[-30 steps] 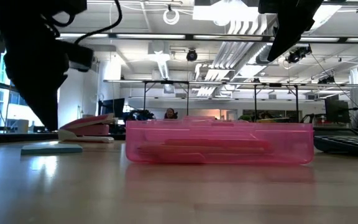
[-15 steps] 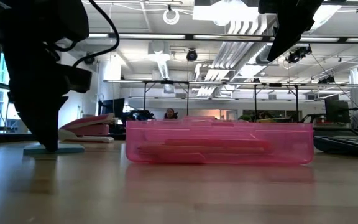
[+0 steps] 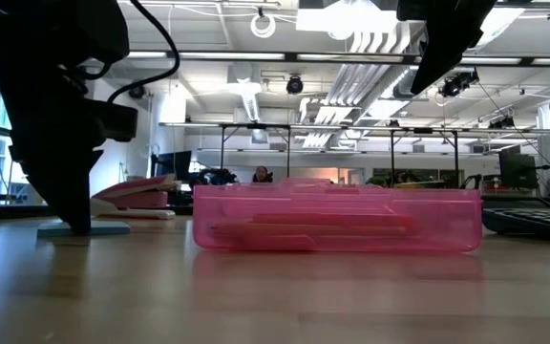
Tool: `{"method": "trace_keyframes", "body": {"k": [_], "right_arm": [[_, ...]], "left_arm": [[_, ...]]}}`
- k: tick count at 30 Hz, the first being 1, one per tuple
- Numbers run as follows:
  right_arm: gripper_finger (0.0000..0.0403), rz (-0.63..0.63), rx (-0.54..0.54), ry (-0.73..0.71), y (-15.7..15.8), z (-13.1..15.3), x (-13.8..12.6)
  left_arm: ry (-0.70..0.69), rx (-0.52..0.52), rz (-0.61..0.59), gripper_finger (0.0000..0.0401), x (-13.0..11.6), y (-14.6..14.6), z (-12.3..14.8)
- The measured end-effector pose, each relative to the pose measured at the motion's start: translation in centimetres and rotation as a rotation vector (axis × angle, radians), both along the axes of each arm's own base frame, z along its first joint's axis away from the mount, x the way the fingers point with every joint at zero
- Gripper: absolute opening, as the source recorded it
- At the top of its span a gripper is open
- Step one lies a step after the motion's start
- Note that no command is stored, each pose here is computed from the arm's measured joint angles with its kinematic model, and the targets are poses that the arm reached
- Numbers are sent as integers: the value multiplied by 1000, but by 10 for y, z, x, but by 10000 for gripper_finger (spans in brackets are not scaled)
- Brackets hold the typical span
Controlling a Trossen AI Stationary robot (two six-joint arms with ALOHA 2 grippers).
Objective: Pack school essentials
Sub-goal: Put the sticky note into the supply box
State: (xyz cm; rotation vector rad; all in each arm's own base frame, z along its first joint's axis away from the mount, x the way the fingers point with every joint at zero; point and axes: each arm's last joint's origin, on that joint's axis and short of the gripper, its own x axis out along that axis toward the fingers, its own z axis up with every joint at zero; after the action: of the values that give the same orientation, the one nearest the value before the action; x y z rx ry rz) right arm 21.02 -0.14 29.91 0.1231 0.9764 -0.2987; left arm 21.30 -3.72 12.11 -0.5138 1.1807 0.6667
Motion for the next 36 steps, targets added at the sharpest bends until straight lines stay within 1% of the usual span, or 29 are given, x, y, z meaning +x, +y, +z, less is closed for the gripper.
{"method": "trace_keyframes", "body": {"k": [12, 17, 22, 26, 32, 36], "right_arm": [[107, 0, 0, -1, 0, 0, 0], [107, 0, 0, -1, 0, 0, 0], [107, 1, 0, -1, 0, 0, 0], [107, 0, 0, -1, 0, 0, 0], [107, 0, 0, -1, 0, 0, 0], [107, 0, 0, -1, 0, 0, 0]], "left_arm": [[-22, 61, 11, 348, -3, -9, -2], [-48, 91, 22, 340, -3, -13, -1], [-84, 112, -26, 340, -1, -18, -1], [-139, 122, -54, 339, 4, -22, 1], [-164, 139, -110, 339, 13, -26, 10], [-187, 177, -152, 339, 21, -28, 19]]}}
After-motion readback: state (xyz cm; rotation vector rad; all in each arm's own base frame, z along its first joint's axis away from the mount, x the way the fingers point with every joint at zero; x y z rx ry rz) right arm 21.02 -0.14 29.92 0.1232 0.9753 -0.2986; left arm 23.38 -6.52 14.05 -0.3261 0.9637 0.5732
